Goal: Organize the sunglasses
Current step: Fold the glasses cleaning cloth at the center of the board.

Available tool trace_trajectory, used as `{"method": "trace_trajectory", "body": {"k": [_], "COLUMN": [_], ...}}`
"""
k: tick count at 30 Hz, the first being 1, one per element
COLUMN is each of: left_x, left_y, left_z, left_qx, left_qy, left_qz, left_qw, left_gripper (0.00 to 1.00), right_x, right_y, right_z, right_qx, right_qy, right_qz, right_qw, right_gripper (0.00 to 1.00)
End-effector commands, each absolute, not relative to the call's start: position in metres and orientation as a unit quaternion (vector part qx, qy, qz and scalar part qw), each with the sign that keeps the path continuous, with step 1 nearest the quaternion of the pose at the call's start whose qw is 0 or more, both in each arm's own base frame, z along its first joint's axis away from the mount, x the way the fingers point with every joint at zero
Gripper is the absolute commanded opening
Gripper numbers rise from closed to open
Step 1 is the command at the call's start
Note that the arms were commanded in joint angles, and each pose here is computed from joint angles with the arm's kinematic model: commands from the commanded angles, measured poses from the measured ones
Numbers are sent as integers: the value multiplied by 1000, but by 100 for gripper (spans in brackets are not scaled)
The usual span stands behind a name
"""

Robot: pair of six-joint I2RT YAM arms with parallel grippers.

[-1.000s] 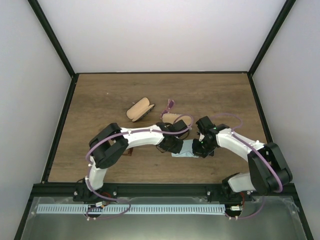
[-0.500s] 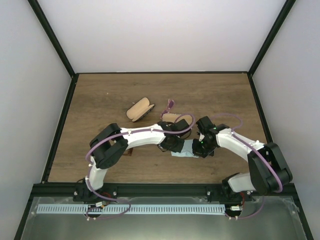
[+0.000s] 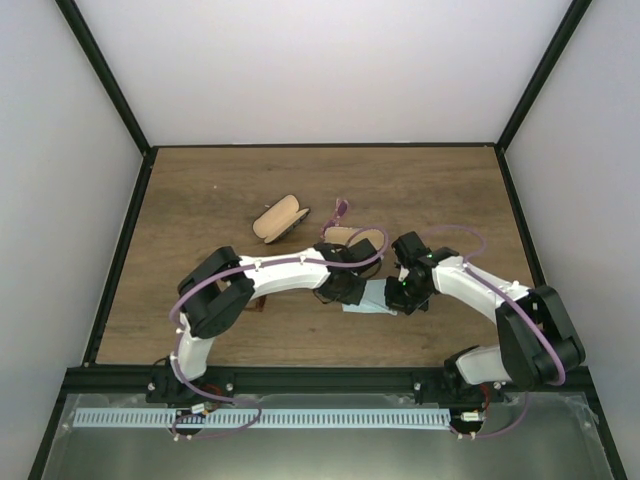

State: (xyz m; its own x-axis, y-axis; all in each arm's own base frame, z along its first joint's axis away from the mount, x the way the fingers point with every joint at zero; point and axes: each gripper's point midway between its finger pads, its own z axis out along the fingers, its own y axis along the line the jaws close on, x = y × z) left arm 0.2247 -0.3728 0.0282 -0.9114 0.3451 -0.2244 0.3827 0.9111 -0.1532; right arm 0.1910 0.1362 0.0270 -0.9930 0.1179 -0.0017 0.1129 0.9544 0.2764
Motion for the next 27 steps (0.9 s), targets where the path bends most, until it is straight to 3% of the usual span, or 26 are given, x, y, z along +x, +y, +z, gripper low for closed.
{"method": "trace_trajectory", "body": {"k": [1,27], "left_x": [224,233], "left_y": [-366,-358], "left_z": [39,42], "left_qx": [177,160], "left_qy": [974,976], "left_qz": [-95,-79], "left_qw": [108,122], "left_gripper": [4,4], "right_x": [209,253], "right_y": [141,145], "right_z": [46,55], "right_qx": [57,41], "right_qy": [987,990], "right_qz": [142,108], "right_qw": [42,77], "right_gripper": [3,2]}}
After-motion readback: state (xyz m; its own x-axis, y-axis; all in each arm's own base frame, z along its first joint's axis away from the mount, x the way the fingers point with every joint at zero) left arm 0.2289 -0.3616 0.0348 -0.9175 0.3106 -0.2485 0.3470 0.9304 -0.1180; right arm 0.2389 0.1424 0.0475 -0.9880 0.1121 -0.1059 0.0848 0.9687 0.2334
